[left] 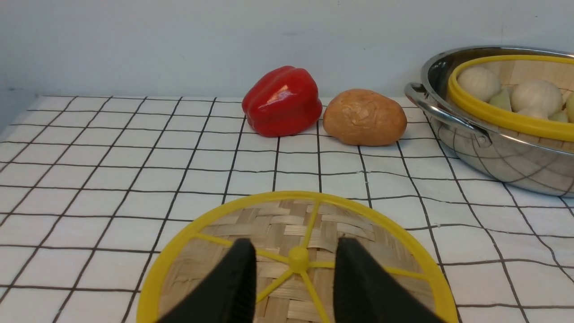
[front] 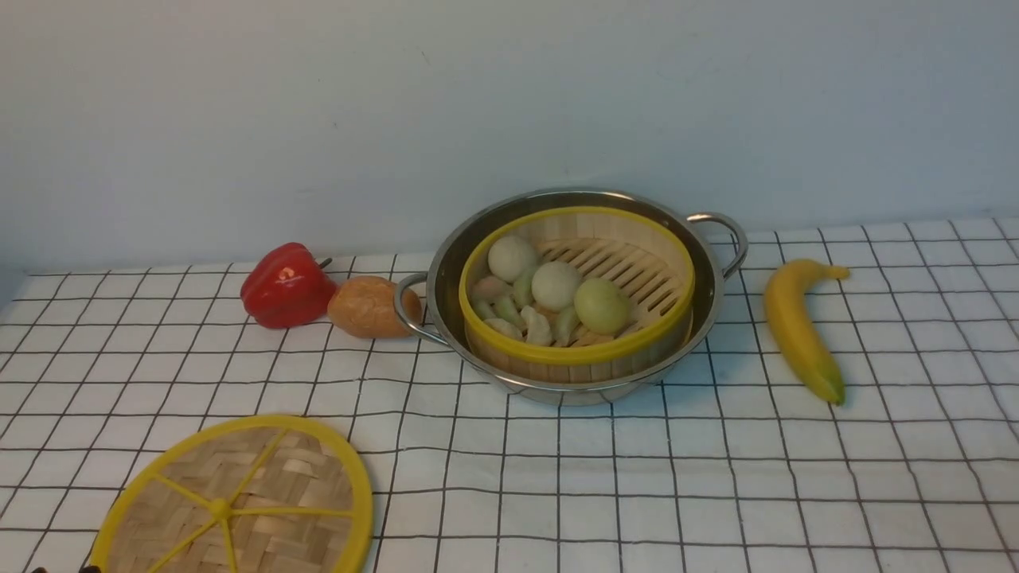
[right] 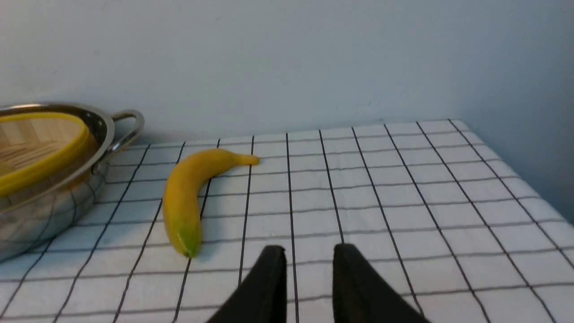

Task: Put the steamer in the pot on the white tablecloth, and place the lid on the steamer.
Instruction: 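Grasp the bamboo steamer lid lying on the table by its centre knob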

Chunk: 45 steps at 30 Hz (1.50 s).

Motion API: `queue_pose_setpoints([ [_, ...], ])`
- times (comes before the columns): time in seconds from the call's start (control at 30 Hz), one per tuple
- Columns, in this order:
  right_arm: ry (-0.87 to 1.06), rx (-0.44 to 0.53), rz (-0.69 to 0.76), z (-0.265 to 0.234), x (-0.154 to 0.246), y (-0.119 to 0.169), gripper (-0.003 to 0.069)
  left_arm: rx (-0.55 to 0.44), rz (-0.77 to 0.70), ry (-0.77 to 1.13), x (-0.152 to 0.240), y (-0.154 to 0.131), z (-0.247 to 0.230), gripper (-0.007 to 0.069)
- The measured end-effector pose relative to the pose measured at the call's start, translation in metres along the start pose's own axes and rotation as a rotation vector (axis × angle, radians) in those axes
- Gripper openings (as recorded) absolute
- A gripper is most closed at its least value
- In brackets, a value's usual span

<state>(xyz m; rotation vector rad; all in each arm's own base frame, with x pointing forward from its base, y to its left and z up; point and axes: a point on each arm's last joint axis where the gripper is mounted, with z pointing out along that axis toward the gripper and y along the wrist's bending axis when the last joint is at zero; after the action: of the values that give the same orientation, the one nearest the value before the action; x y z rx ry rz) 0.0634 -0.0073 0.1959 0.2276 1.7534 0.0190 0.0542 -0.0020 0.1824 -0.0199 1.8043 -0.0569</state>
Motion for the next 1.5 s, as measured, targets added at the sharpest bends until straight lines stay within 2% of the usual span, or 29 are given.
queue_pose_setpoints([
  [0.37,0.024,-0.031,0.121,-0.006,0.014,0.001,0.0218,0.000,0.000,0.001,0.000,0.000,0.000,0.0243],
  [0.97,0.028,-0.034,0.132,-0.006,0.014,0.002,0.0240,0.000,0.007,-0.007,-0.001,0.000,0.000,0.0243],
  [1.07,0.028,-0.034,0.132,-0.006,0.014,0.002,0.0240,0.013,-0.053,-0.051,-0.005,-0.001,0.000,0.0243],
  [1.17,0.028,-0.034,0.132,-0.006,0.014,0.002,0.0240,0.028,-0.146,-0.183,-0.017,-0.001,-0.002,0.0243],
  [1.27,0.029,-0.034,0.132,-0.006,0.014,0.002,0.0240,0.051,-0.297,-0.265,-0.024,-0.001,-0.003,0.0243],
  [1.4,0.029,-0.034,0.132,-0.006,0.014,0.002,0.0240,0.091,-0.440,-0.208,-0.034,-0.005,-0.008,0.0243],
  [1.5,0.029,-0.034,0.132,-0.006,0.014,0.002,0.0240,0.115,-0.471,-0.109,-0.056,-0.010,-0.015,0.0243],
])
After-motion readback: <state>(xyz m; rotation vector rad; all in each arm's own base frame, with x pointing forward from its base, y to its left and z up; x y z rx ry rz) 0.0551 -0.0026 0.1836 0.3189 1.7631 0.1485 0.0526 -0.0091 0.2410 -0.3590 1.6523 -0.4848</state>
